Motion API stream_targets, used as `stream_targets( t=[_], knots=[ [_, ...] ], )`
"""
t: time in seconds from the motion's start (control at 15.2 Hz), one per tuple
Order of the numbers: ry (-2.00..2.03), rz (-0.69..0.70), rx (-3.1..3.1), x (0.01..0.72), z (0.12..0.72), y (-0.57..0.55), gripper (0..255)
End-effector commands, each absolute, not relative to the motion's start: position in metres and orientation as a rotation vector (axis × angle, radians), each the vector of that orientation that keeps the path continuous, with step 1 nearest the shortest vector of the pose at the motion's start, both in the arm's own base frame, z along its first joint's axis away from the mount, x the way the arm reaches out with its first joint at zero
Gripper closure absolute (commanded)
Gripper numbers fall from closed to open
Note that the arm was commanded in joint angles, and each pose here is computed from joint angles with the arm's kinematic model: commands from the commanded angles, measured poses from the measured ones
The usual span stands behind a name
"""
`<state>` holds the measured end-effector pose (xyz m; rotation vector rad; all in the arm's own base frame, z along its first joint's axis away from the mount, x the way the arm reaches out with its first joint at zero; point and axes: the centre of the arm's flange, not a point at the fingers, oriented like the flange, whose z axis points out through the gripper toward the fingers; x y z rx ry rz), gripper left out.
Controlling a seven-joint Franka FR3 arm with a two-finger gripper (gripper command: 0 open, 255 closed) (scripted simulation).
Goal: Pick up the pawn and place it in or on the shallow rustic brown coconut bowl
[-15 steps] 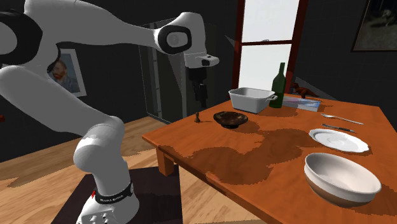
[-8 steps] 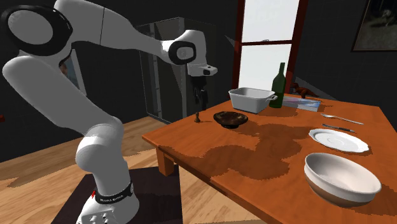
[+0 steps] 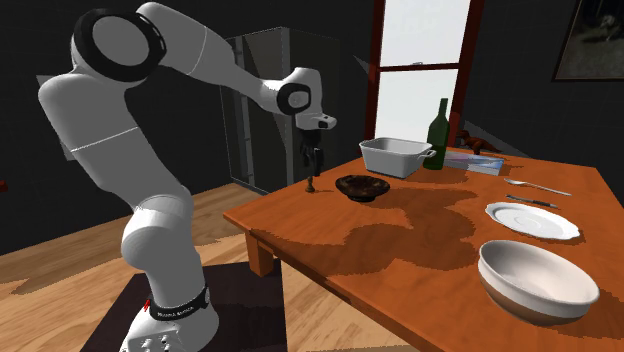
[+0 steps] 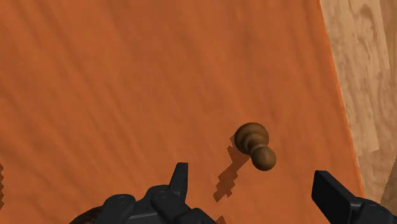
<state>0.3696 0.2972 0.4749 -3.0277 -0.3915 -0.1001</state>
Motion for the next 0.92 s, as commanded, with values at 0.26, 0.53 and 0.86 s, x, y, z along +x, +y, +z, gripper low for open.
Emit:
stream_targets(
  t=[0.26, 0.53, 0.86],
  knots=[
    [-0.419, -0.089, -3.021, 0.372, 0.444, 0.32, 0],
    [-0.419, -0.089, -3.021, 0.373, 0.425, 0.322, 0],
    [-0.419, -0.089, -3.021, 0.373, 0.425, 0.322, 0]
  ],
)
